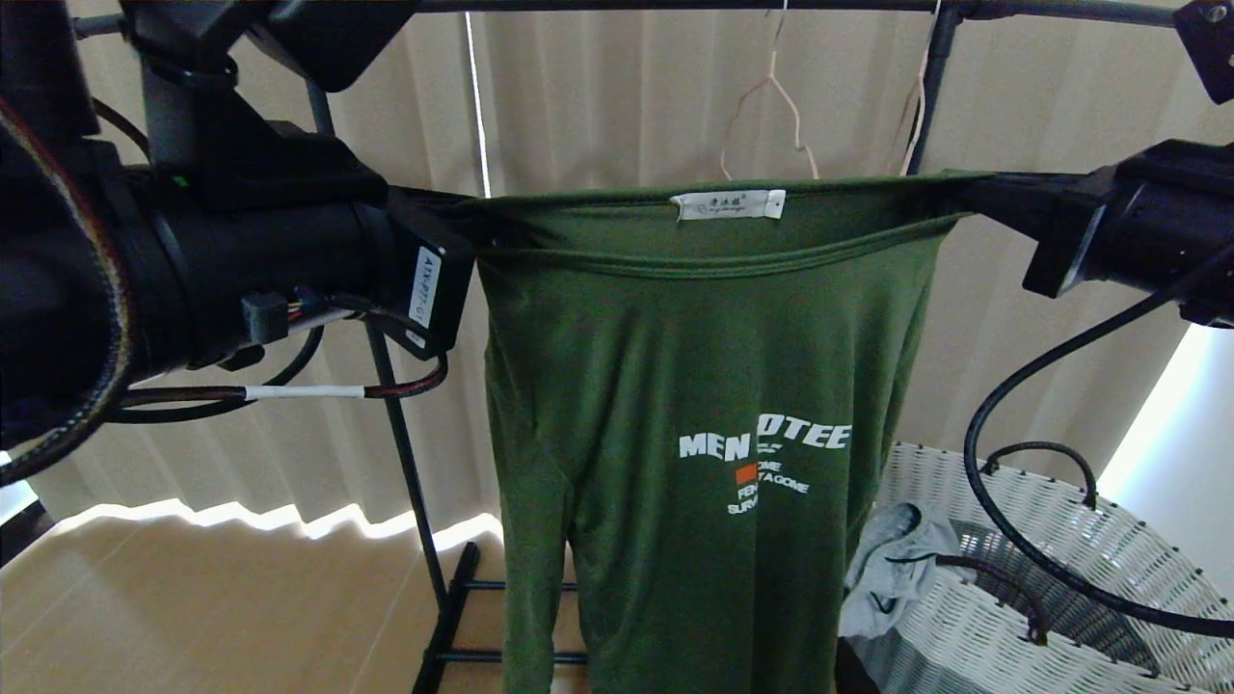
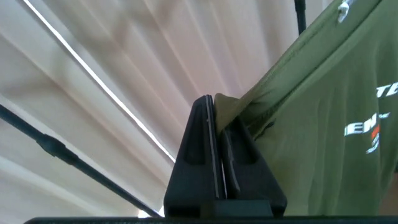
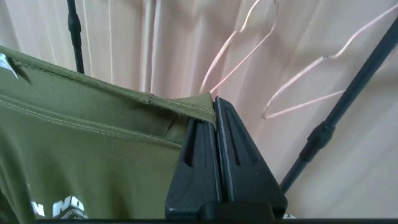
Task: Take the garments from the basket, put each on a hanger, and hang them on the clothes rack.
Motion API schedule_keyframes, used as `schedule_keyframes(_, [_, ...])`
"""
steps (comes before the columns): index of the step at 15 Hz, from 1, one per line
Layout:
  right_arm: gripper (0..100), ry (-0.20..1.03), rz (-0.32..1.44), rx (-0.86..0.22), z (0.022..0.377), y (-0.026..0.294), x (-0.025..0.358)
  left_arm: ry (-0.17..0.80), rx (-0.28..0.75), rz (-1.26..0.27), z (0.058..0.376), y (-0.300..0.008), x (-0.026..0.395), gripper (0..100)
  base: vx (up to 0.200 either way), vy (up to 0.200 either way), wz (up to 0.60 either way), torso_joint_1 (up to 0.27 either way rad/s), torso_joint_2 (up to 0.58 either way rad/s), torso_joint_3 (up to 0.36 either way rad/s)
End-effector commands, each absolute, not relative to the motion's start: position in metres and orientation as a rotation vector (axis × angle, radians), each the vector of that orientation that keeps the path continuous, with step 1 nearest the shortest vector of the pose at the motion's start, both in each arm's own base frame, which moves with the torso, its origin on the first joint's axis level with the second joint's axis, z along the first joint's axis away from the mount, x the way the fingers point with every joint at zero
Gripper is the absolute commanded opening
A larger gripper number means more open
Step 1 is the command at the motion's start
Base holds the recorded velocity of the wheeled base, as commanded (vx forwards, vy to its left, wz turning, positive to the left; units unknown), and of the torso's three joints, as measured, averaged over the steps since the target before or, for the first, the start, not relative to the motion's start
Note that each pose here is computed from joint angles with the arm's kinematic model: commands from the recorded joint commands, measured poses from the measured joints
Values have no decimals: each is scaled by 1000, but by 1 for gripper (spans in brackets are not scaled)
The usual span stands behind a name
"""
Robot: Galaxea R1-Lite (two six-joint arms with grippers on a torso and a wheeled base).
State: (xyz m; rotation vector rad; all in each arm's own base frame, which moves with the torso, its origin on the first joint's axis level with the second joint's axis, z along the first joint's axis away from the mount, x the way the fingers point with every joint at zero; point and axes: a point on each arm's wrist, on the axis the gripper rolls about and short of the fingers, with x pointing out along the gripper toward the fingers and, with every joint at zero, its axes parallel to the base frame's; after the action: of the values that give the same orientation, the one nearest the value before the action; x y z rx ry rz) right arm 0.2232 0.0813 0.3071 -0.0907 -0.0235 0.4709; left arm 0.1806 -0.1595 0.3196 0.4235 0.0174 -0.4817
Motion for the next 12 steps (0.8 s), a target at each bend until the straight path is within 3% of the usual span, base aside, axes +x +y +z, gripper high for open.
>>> schedule_keyframes(1, [0,-44,471,-91,310,76,207,25,426,-480,317,-161,183,0,0,0,0,0,0,0])
schedule_keyframes(7, [0,-15,612,-94,314,76,142,22,419,-434,308,-172,214,0,0,0,0,0,0,0])
schedule_keyframes(12, [0,-10,682,-135,304,81,129,33,417,-397,302,-169,226,0,0,0,0,0,0,0])
